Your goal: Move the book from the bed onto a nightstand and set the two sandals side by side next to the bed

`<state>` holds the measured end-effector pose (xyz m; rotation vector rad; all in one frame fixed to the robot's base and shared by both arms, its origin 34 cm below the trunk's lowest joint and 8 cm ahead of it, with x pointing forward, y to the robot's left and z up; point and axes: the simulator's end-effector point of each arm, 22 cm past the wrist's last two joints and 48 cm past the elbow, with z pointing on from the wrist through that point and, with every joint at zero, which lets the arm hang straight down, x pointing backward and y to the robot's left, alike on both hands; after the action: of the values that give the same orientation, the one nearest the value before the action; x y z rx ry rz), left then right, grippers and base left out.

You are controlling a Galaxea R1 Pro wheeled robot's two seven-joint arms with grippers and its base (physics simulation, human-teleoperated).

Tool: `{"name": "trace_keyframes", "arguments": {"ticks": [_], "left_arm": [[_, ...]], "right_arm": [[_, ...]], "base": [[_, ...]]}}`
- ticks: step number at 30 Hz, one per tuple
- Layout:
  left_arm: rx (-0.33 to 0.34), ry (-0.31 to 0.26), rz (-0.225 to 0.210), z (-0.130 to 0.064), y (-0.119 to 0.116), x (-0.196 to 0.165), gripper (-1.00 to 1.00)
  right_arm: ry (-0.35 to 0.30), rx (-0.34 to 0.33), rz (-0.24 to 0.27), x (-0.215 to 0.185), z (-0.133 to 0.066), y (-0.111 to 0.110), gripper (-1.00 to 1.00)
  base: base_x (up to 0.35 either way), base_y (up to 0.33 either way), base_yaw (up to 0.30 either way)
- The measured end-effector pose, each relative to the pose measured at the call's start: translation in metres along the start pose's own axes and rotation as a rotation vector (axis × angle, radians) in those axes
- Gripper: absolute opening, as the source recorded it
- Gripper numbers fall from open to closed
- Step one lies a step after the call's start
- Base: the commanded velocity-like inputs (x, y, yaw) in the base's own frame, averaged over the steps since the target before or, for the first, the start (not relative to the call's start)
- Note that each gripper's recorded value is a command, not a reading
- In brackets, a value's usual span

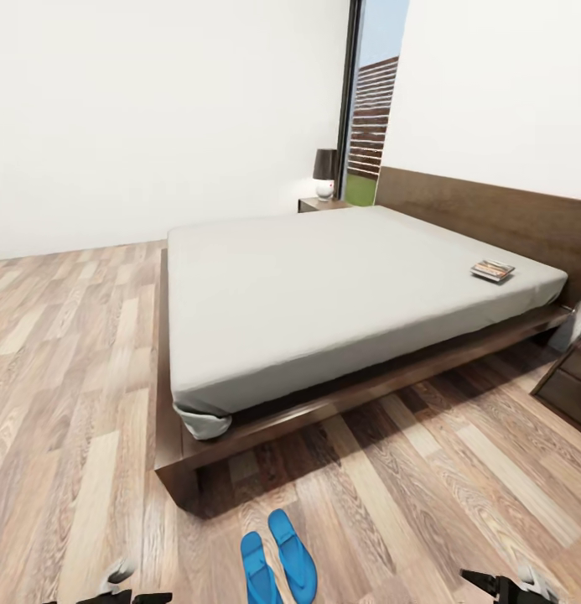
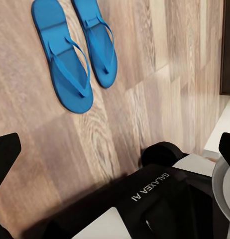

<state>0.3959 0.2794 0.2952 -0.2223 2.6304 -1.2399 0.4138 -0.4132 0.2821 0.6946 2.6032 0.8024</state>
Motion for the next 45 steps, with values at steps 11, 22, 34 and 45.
{"name": "trace_keyframes", "arguments": {"ticks": [11,22,34,45], "left_arm": [[0.005,0.001,0.0,0.0015,-0.0018,0.0005,1.0],[0.009,0.001,0.0,0.0021,-0.0028,0.0006,1.0],[0.013,0.002,-0.001,0.0042,-0.0045,0.0013,1.0],[0.014,0.002,-0.001,0.0045,-0.0049,0.0013,1.0]], "right_arm": [[0.002,0.0,0.003,0.0007,0.0002,0.0001,1.0],[0.002,-0.001,0.003,0.0008,0.0002,0.0003,1.0],[0.003,-0.001,0.003,0.001,0.0002,0.0001,1.0],[0.003,-0.001,0.003,0.001,0.0002,0.0002,1.0]], "base": [[0.0,0.0,-0.259],[0.0,0.0,-0.257],[0.0,-0.024,-0.248],[0.0,-0.103,-0.177]]}}
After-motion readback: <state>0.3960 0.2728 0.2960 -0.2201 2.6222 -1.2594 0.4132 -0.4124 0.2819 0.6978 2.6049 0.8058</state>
